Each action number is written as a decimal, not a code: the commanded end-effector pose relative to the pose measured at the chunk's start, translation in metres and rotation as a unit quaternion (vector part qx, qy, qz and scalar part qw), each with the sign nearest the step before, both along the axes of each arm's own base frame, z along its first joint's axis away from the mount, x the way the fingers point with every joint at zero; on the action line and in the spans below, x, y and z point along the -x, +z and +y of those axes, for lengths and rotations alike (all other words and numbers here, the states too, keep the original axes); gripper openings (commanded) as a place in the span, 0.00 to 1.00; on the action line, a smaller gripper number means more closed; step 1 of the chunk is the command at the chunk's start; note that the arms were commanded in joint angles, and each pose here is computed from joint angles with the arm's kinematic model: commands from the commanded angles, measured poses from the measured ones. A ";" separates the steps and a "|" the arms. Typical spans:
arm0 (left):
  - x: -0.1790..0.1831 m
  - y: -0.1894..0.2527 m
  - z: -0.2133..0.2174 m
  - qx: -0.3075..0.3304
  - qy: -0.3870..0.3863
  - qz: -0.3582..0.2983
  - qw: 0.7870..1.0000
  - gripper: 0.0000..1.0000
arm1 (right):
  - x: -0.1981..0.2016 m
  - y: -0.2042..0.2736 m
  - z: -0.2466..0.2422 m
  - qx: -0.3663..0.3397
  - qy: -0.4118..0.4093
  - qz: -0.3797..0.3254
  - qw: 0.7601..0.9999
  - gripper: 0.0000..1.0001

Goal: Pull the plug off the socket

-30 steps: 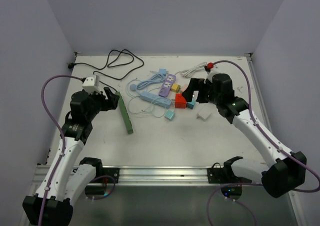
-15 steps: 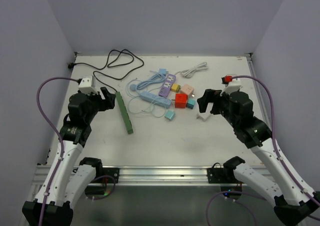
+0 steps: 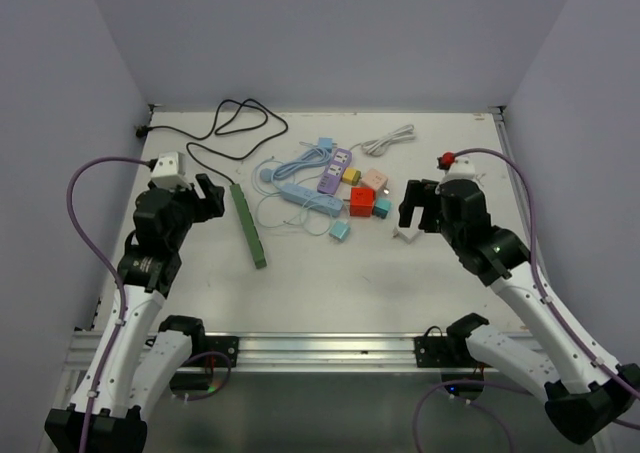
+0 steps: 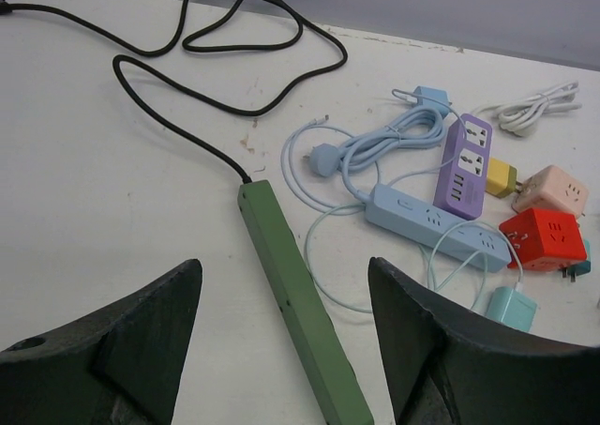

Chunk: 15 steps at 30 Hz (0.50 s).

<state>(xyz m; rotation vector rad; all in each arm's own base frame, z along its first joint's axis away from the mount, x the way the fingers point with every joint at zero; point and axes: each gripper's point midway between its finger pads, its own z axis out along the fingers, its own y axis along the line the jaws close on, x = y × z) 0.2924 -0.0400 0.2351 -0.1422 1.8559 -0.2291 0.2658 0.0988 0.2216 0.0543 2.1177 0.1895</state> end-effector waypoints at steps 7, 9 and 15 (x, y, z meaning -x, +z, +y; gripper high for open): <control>0.001 0.003 0.007 -0.011 0.013 -0.010 1.000 0.76 | 0.005 0.008 -0.021 0.009 -0.044 -0.023 0.999 0.99; 0.001 0.003 0.007 -0.009 0.012 -0.010 1.000 0.76 | 0.004 0.006 -0.019 0.008 -0.045 -0.016 0.999 0.99; 0.001 0.004 0.005 -0.009 0.008 -0.013 1.000 0.76 | 0.001 -0.005 -0.013 0.009 -0.038 0.004 0.999 0.99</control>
